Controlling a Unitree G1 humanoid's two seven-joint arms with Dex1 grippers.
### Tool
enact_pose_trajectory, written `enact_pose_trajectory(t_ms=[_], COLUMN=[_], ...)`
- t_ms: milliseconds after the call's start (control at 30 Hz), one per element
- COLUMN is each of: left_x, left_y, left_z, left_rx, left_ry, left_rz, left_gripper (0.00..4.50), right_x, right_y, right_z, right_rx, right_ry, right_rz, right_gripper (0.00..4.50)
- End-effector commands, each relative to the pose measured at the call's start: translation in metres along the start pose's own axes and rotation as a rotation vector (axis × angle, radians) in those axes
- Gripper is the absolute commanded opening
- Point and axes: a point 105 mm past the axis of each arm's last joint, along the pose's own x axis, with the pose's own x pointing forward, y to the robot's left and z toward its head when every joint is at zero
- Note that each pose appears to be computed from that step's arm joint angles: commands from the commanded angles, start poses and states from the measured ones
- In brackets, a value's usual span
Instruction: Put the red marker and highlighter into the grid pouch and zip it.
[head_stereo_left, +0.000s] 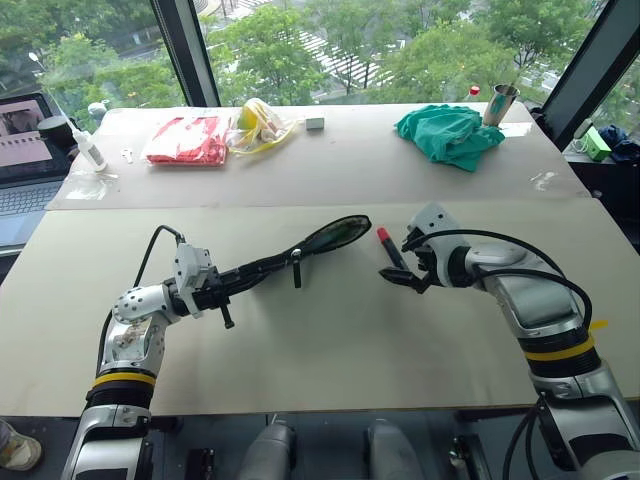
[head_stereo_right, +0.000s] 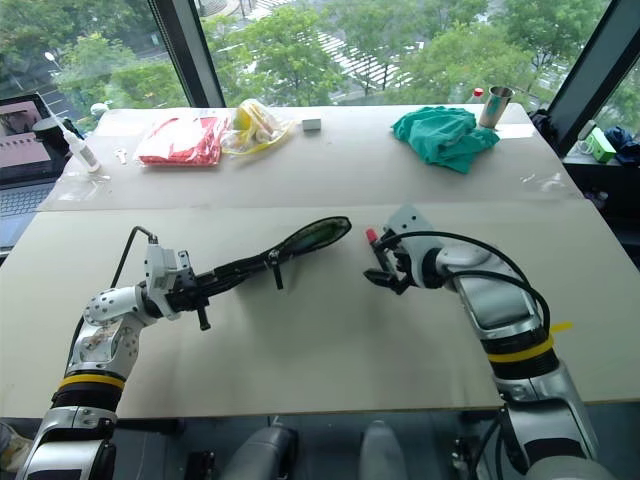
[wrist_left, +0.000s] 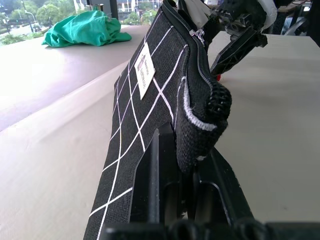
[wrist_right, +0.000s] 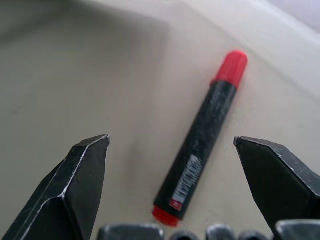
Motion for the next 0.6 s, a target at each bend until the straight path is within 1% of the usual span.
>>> enact_pose_trajectory(t_ms=[33, 200, 233, 267, 367, 400, 500, 533, 567, 600], left_x=[0.001, 0.001, 0.000, 0.000, -0.003, -0.003, -0.005, -0.006, -0.006, -0.006], left_y=[-0.001, -0.006, -0.008, -0.009, -0.011, -0.010, -0.008, -0.007, -0.006, -0.006], left_z=[0.008, 0.004, 0.002, 0.001, -0.002, -0.002, 0.000, 0.000, 0.001, 0.001], left_rx=[0.034, 0.049, 0.052, 0.056, 0.062, 0.062, 0.062, 0.062, 0.062, 0.063], left_ry=[-0.013, 0.018, 0.029, 0.041, 0.067, 0.069, 0.069, 0.068, 0.067, 0.065], left_rz=[-0.005, -0.028, -0.037, -0.047, -0.063, -0.063, -0.056, -0.052, -0.050, -0.049], left_gripper=[0.00, 0.00, 0.00, 0.00, 0.00, 0.00, 0.00, 0.00, 0.00, 0.00], right_x=[0.002, 0.009, 0.010, 0.011, 0.010, 0.008, 0.003, 0.001, -0.003, -0.009], right_y=[-0.007, -0.009, -0.010, -0.010, -0.012, -0.012, -0.014, -0.017, -0.023, -0.032], right_z=[-0.004, -0.014, -0.017, -0.020, -0.025, -0.024, -0.020, -0.018, -0.015, -0.009], right_rx=[-0.007, 0.049, 0.062, 0.067, 0.067, 0.061, 0.038, 0.022, -0.011, -0.045], right_ry=[0.023, 0.049, 0.051, 0.055, 0.056, 0.051, 0.033, 0.028, 0.018, -0.006], right_rz=[-0.054, -0.059, -0.058, -0.058, -0.058, -0.057, -0.061, -0.072, -0.099, -0.135], right_gripper=[4.45, 4.45, 3.94, 3.81, 2.69, 2.30, 1.32, 1.09, 0.64, 0.57])
